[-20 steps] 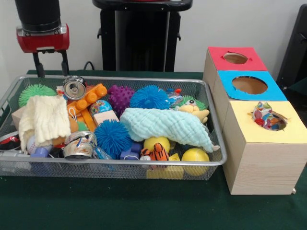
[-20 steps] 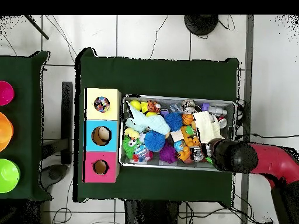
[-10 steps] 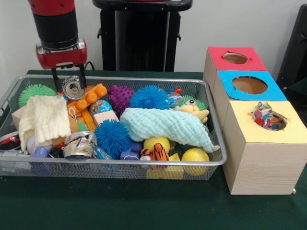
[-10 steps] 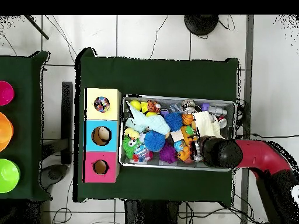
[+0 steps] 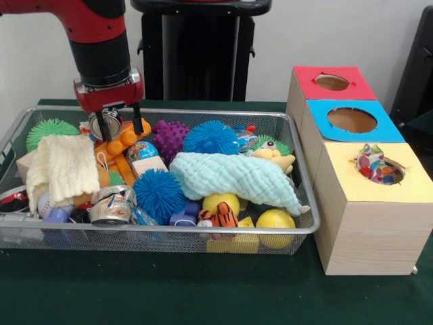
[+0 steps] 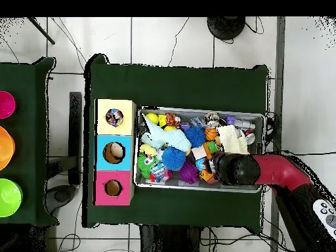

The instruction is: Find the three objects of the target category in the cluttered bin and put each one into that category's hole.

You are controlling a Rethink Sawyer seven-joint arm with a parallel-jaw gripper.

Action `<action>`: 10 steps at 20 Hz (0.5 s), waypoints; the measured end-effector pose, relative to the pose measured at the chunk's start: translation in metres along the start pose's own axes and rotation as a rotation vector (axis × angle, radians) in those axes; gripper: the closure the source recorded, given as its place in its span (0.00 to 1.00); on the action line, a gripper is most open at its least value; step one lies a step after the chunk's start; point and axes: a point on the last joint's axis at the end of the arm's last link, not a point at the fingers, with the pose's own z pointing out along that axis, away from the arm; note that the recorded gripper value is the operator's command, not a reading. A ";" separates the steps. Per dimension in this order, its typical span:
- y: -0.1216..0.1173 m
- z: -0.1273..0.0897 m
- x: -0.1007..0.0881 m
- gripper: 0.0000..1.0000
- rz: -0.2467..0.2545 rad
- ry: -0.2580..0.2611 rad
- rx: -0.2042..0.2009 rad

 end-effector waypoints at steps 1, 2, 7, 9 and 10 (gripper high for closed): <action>0.000 0.002 0.001 0.00 0.003 0.001 -0.004; -0.001 0.004 0.003 0.00 0.006 0.002 -0.009; -0.007 0.013 0.011 0.00 0.031 0.004 -0.030; -0.011 0.017 0.015 0.00 0.038 0.005 -0.035; -0.014 0.022 0.018 0.00 0.043 0.006 -0.039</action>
